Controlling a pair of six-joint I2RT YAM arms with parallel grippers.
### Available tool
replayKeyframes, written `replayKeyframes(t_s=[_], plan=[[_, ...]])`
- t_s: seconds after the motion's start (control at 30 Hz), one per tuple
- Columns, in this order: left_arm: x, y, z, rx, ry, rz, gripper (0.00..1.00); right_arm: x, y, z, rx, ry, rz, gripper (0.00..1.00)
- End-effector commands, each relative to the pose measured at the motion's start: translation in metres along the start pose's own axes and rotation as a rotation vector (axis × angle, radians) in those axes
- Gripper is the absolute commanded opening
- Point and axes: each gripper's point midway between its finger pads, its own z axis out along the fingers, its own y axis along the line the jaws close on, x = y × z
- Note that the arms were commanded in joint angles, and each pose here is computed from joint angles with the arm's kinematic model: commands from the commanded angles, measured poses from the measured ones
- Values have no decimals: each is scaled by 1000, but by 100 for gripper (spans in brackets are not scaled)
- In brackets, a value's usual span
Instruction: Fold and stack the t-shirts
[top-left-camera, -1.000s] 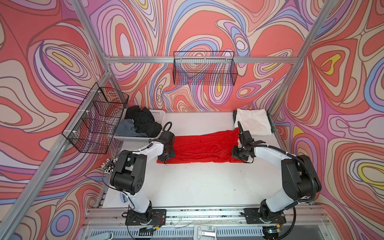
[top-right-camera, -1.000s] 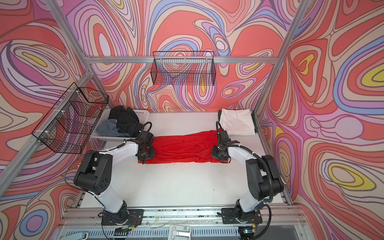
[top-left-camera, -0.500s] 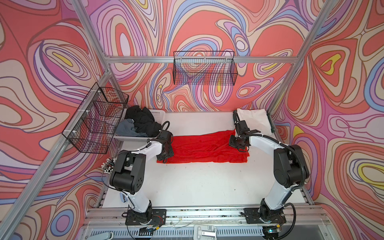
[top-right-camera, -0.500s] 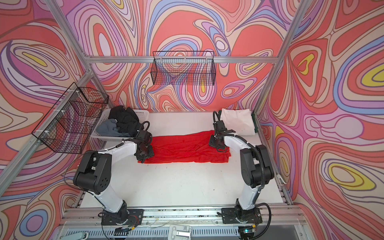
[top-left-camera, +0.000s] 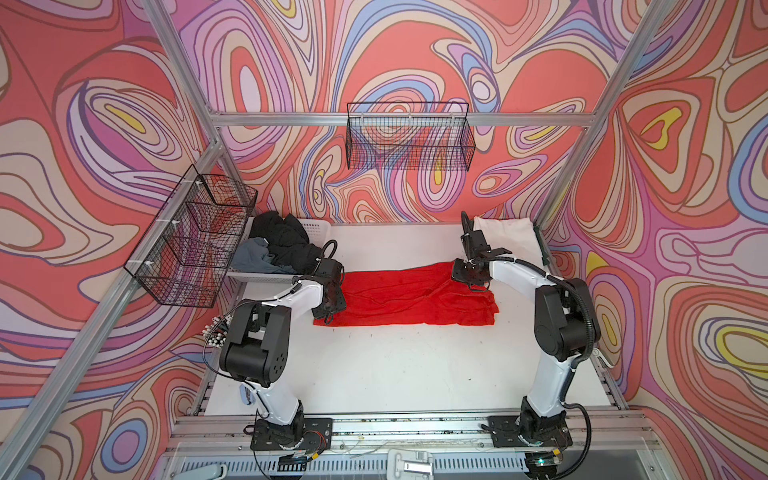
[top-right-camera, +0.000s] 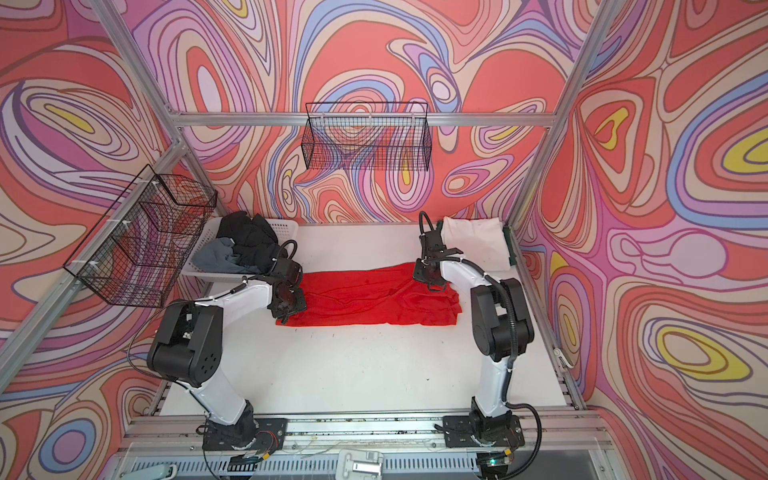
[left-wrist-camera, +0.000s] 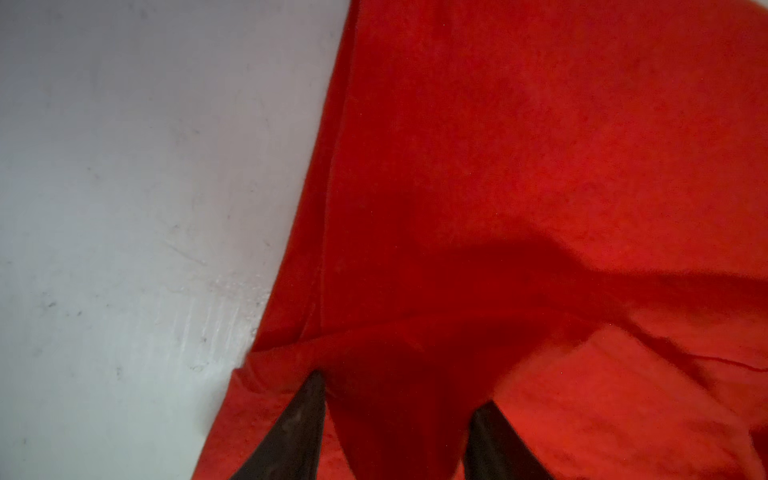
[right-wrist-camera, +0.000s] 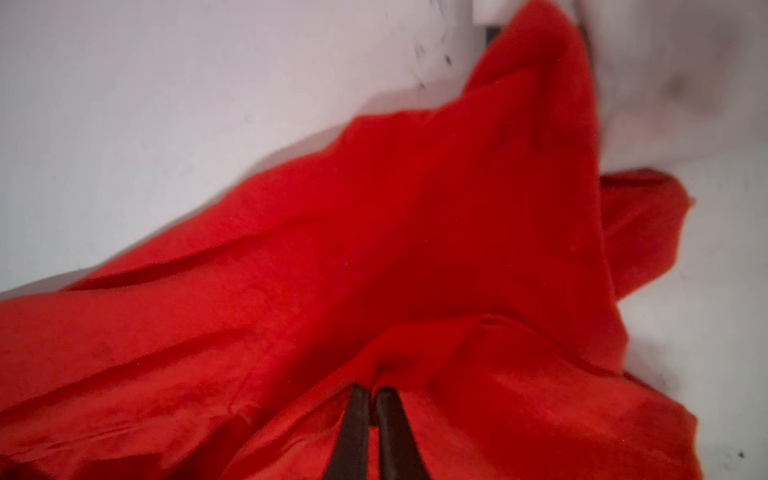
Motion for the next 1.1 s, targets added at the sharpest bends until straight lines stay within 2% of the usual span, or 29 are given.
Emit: replayKeyframes(t_s=[0.0, 0.2, 0.33, 0.53, 0.77, 0.8, 0.87, 0.9, 0.97, 1.07], plan=[[-6, 4, -3, -20, 0, -4, 52, 0, 10, 12, 10, 12, -41, 0], [-12, 11, -4, -45, -7, -26, 55, 0, 10, 32, 86, 39, -79, 0], [-25, 17, -10, -78, -42, -34, 55, -12, 4, 34, 145, 3, -91, 0], [-52, 23, -19, -135, -112, -32, 54, -17, 1, 36, 174, -10, -94, 0], [-66, 14, -20, -131, -114, -18, 55, -13, -1, 38, 177, 4, -104, 0], [-66, 12, -21, -116, -116, -20, 55, -14, -2, 36, 183, 3, -106, 8], [-64, 7, -25, -81, -118, -18, 56, -19, -4, 25, 203, -13, -107, 46], [-63, 3, -29, -57, -126, -11, 57, -23, -7, 15, 218, -36, -100, 59], [-58, -6, -37, -9, -149, 9, 60, -29, -12, -6, 239, -81, -86, 72], [-50, -16, -51, 12, -190, 63, 65, -23, -21, -29, 255, -110, -56, 74]])
